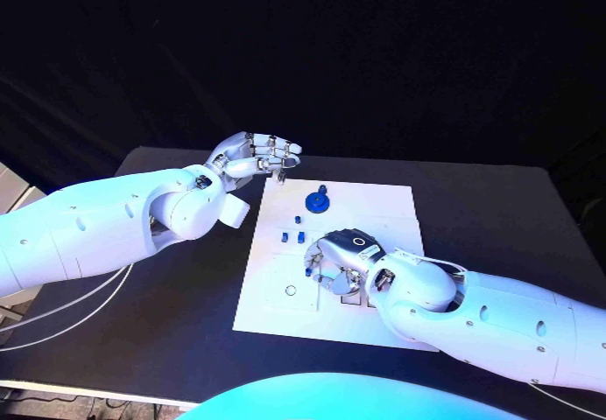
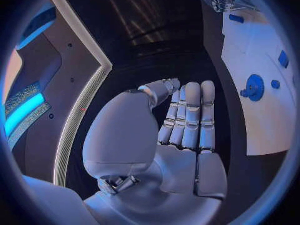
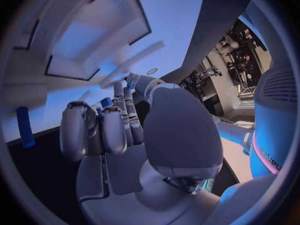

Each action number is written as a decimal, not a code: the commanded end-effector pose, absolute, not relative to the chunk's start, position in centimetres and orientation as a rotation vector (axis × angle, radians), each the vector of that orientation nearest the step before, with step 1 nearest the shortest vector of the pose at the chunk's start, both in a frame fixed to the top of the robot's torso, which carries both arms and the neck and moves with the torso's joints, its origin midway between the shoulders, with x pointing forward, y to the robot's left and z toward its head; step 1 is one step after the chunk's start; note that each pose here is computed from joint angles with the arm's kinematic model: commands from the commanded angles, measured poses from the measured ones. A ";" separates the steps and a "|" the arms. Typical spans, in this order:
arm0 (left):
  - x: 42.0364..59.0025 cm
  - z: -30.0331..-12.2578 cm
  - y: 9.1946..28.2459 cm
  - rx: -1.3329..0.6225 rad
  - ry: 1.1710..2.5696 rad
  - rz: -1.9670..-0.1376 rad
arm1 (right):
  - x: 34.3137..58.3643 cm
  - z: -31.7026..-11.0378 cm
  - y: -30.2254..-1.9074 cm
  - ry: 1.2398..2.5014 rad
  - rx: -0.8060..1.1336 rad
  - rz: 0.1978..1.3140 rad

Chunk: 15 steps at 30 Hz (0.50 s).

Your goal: Assemble the parts on the task board

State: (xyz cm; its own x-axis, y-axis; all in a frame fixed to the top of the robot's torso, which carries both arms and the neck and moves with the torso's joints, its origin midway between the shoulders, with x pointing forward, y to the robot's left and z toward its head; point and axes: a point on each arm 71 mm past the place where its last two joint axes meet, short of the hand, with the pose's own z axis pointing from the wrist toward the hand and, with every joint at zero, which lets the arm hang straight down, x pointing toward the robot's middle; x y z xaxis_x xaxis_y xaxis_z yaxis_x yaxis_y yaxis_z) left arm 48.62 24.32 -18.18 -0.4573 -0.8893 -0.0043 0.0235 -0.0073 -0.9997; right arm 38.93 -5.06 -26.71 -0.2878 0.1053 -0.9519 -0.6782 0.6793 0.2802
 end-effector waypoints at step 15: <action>48.6 -18.1 24.5 -0.927 1.536 -1.571 | 39.5 -23.3 -9.9 1.653 -0.352 0.778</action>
State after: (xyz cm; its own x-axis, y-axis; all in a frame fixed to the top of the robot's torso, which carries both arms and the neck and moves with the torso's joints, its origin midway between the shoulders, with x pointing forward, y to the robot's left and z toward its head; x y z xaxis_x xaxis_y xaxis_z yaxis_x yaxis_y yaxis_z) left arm 48.68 24.65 -18.26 -0.4523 -0.8918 -0.0068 0.0179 -0.0015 -0.9998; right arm 39.14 -9.41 -23.66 -0.2301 0.1695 -0.9583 -0.6411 0.7144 0.2803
